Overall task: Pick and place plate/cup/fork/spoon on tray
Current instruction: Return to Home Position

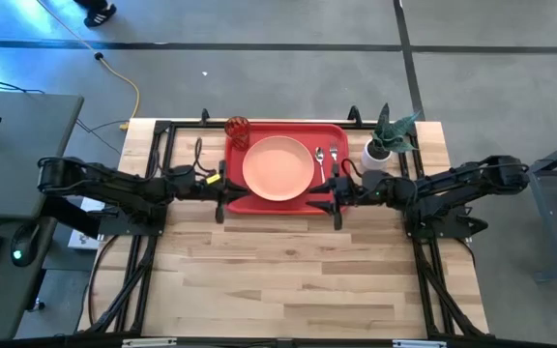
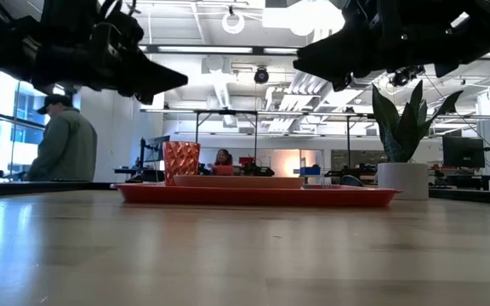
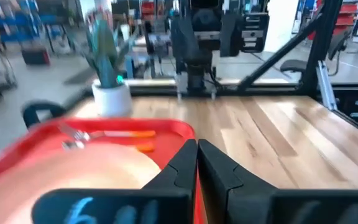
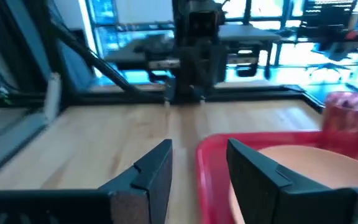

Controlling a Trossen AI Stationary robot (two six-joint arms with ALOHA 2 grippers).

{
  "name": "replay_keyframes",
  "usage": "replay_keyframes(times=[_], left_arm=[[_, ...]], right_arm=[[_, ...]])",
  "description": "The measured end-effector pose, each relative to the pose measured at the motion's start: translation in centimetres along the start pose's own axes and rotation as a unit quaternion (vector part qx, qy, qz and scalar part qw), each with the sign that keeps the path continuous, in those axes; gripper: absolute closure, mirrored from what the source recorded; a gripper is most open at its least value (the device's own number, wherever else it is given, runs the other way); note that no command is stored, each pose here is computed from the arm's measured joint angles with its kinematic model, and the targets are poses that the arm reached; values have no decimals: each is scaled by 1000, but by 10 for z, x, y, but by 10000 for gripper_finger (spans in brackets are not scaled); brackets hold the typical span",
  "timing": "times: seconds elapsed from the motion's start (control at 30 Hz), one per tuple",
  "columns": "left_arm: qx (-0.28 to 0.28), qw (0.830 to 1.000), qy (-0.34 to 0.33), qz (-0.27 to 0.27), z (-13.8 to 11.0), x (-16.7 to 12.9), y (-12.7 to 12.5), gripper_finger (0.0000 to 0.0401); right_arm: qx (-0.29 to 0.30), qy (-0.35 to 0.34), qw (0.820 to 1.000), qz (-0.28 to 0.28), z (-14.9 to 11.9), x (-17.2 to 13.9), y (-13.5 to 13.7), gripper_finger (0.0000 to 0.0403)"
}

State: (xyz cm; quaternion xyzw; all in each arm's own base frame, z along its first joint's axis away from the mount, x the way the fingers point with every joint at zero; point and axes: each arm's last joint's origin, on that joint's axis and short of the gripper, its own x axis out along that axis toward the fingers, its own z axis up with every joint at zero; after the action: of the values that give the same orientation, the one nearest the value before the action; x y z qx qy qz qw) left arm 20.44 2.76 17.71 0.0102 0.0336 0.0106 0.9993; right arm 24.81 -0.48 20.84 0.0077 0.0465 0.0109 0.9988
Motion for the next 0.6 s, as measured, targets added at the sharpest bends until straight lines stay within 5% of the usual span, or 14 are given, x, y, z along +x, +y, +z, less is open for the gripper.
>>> replay_keyframes(times=[0.13,0.33,0.5,0.6], left_arm=[[-44,999,10,-8,-4,1,-3,391],[-30,998,-48,-7,17,-9,-3,396],[-19,995,-101,-5,39,-28,-1,398],[-6,997,-74,14,38,-36,1,398]], right_arm=[[9,-12,998,-66,7,1,-4,259],[-7,-78,995,-64,40,-12,-2,259],[-8,-58,980,-191,52,-38,-11,259],[28,-17,973,-230,48,-51,-13,259]])
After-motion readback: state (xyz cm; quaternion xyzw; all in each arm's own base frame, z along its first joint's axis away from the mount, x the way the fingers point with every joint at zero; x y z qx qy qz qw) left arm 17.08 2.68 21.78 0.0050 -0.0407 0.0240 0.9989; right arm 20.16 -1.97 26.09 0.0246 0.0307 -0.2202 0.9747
